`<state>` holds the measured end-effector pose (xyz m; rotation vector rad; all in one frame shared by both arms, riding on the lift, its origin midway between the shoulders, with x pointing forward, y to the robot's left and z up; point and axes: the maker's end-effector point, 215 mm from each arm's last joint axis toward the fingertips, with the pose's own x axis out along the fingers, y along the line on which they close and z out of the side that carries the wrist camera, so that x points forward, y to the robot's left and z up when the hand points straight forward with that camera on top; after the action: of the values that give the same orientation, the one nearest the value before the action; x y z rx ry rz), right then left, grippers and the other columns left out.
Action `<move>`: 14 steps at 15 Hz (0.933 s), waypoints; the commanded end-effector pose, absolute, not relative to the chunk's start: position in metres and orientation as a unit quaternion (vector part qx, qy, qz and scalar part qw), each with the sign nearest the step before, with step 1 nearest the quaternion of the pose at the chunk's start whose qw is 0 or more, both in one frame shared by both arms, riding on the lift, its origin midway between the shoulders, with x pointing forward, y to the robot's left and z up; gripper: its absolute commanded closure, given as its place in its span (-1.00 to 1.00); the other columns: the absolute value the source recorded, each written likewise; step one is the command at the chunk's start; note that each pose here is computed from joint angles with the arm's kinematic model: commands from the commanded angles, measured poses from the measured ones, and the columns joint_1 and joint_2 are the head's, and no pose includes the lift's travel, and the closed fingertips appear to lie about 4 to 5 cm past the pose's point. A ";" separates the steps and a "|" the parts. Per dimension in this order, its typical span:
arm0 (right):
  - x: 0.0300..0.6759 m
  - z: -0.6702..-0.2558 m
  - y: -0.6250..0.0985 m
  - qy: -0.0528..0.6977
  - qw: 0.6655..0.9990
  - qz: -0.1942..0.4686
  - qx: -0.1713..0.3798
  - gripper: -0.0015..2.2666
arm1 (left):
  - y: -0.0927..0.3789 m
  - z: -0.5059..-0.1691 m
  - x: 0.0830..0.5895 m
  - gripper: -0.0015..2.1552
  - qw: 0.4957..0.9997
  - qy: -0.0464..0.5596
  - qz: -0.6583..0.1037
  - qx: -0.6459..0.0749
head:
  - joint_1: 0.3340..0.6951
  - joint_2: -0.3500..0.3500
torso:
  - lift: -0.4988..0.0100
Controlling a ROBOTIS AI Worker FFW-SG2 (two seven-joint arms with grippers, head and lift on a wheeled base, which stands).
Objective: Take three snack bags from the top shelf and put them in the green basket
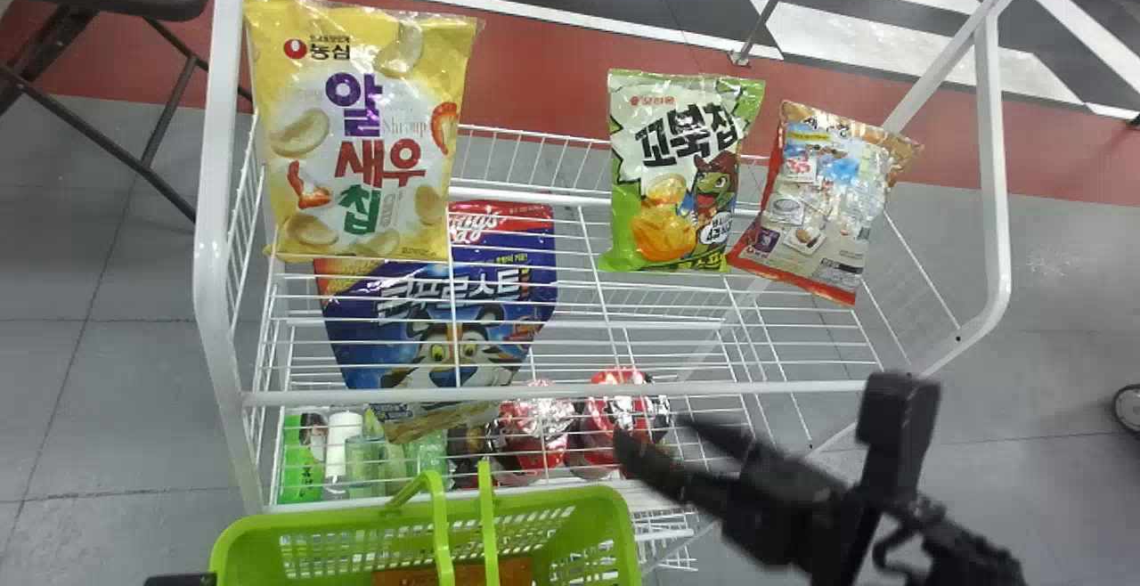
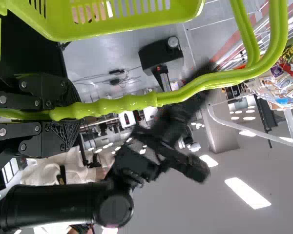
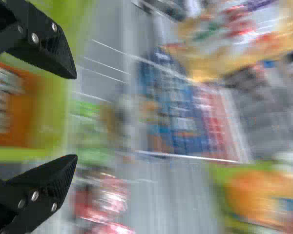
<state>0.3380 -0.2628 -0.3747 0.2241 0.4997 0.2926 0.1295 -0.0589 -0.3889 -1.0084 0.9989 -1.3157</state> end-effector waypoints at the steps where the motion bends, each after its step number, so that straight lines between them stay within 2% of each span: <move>1: 0.396 -0.343 -0.287 0.163 0.973 0.129 0.103 -0.82 | -0.059 -0.390 0.128 0.14 0.566 0.426 -0.559 -0.430 | 1.00 -1.00 | 0.79; 6: 0.504 -0.304 -0.334 0.074 0.992 0.064 0.084 -0.82 | -0.058 -0.390 0.128 0.14 0.566 0.427 -0.558 -0.431 | 1.00 -1.00 | 0.79; 8: 0.528 -0.298 -0.341 0.066 0.995 0.034 0.060 -0.82 | -0.056 -0.391 0.130 0.14 0.567 0.427 -0.558 -0.430 | 1.00 -1.00 | 0.79; 12: 0.551 -0.323 -0.350 0.101 0.994 -0.001 0.031 -0.82 | -0.053 -0.392 0.136 0.14 0.571 0.427 -0.558 -0.425 | 1.00 -1.00 | 0.79; 13: 0.556 -0.336 -0.345 0.116 0.993 0.008 0.038 -0.72 | -0.053 -0.392 0.136 0.14 0.571 0.426 -0.559 -0.425 | 1.00 -1.00 | 0.79; 14: 0.558 -0.346 -0.343 0.131 0.990 0.018 0.044 -0.45 | -0.053 -0.392 0.137 0.14 0.572 0.426 -0.558 -0.424 | 1.00 -1.00 | 0.79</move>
<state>0.5528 -0.3450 -0.3293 0.0723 0.2156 0.0206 0.1360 -0.0532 -0.3919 -0.9958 1.0001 -1.3096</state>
